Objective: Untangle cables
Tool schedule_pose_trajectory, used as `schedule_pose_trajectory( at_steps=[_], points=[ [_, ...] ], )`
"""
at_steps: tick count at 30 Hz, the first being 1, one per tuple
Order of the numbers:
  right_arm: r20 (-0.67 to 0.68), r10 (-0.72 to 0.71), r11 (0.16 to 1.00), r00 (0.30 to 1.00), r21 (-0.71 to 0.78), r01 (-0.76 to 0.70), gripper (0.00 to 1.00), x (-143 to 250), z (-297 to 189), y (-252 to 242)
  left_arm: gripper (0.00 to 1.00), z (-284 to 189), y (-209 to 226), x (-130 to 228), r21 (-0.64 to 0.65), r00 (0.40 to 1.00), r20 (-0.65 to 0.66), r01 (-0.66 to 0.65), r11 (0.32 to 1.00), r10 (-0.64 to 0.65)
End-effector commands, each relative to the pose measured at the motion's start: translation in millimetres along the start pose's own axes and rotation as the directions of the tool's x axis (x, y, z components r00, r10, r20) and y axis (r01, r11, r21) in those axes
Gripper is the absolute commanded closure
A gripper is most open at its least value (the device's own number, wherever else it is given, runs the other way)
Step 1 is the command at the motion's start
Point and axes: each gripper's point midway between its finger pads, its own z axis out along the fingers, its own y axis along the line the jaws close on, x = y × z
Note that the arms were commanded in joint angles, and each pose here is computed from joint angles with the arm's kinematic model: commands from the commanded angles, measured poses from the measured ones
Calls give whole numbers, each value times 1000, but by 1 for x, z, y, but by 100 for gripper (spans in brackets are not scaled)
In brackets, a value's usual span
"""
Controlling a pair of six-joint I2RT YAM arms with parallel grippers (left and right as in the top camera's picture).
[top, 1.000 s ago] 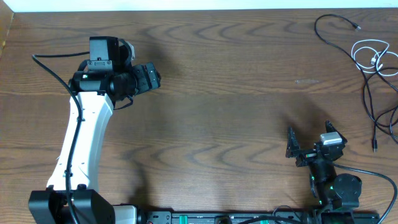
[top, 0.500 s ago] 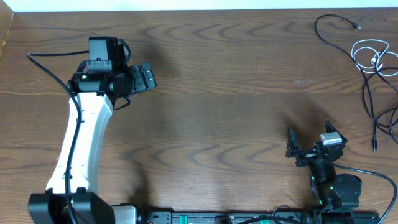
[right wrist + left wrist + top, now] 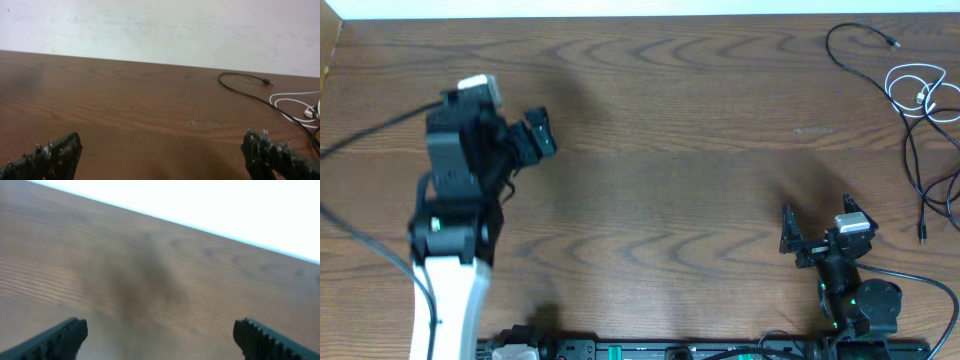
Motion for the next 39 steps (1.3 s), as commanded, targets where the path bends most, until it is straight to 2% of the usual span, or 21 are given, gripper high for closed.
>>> schedule_pose_trajectory(
  at_steps=[1, 7, 13, 23, 33, 39],
  points=[
    [3, 13, 1000, 1000, -4, -13, 1, 1, 0, 1, 1, -11, 6, 16, 8, 996, 86, -28, 1000, 27],
    [4, 13, 1000, 1000, -4, -13, 1, 0, 0, 1, 1, -32, 12, 43, 54, 960, 277, -43, 998, 27],
    [3, 13, 1000, 1000, -4, -13, 1, 1, 0, 1, 1, -42, 22, 71, 70, 920, 392, -59, 996, 27],
    [4, 13, 1000, 1000, -4, -13, 1, 0, 0, 1, 1, -39, 38, 107, 52, 900, 435, -69, 996, 39],
    [3, 13, 1000, 1000, -4, -13, 1, 1, 0, 1, 1, -32, 44, 131, 56, 887, 459, -74, 996, 40],
    [4, 13, 1000, 1000, -4, -13, 1, 0, 0, 1, 1, -32, 48, 133, 30, 889, 454, -86, 996, 63]
  ],
)
